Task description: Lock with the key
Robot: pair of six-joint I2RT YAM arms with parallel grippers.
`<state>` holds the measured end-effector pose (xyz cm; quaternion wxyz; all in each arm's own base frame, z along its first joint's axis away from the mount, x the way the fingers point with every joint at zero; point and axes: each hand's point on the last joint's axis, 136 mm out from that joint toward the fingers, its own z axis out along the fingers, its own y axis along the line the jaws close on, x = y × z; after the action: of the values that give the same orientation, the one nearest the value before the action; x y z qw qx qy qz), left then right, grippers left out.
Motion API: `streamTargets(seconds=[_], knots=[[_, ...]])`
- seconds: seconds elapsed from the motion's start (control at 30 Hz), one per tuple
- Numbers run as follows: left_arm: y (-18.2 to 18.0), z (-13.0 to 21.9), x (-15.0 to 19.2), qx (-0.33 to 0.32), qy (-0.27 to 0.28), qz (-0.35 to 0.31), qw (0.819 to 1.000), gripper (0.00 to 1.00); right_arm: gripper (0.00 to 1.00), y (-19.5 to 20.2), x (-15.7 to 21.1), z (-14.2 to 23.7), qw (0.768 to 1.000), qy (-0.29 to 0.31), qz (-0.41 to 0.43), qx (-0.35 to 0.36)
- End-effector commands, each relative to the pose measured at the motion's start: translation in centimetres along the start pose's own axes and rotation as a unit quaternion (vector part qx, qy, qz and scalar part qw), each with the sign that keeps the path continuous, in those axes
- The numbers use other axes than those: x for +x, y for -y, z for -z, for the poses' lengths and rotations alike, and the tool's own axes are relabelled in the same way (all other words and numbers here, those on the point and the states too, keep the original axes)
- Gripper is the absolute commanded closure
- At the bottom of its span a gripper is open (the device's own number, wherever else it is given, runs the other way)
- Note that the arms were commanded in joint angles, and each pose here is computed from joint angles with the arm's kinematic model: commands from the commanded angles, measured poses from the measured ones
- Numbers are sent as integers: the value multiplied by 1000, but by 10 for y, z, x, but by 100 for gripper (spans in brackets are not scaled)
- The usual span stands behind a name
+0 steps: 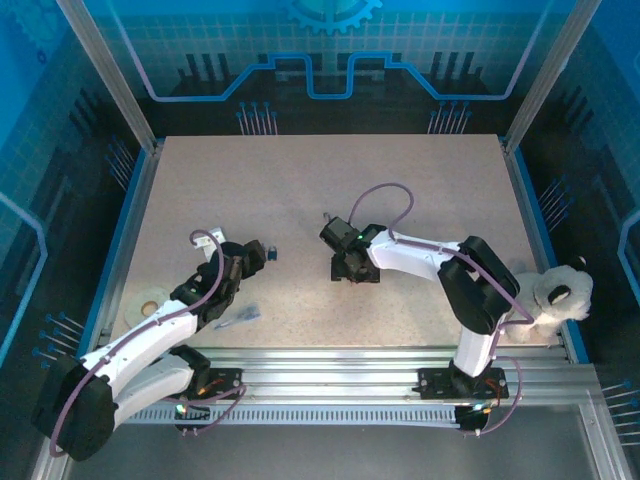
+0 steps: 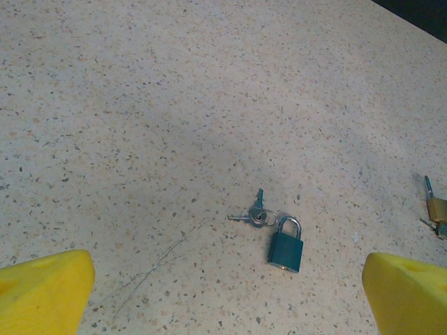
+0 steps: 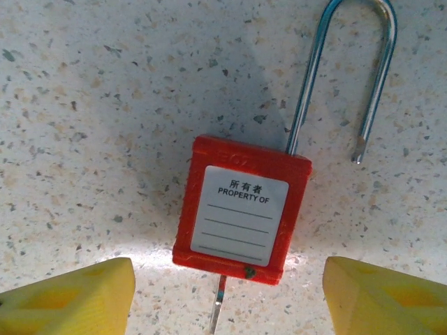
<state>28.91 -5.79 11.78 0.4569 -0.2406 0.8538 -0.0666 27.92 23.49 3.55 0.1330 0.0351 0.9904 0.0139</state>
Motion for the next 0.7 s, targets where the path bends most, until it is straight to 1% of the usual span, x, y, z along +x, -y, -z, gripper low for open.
streamTargets(seconds=[0.0,0.23,0.43,0.67], knots=[[5,4,-7,6,9,-8,1000,1,29,6,2,-9,1000,-10,-14,6],[6,3,-7,7,7,-10,1000,1,31,11,0,-18,1000,-15,-16,6],[6,3,-6,7,7,-11,1000,1,39,13,-2,-25,1000,-18,-16,4],[6,2,-6,7,7,-12,1000,1,40,16,-1,-31,1000,-19,-11,10]])
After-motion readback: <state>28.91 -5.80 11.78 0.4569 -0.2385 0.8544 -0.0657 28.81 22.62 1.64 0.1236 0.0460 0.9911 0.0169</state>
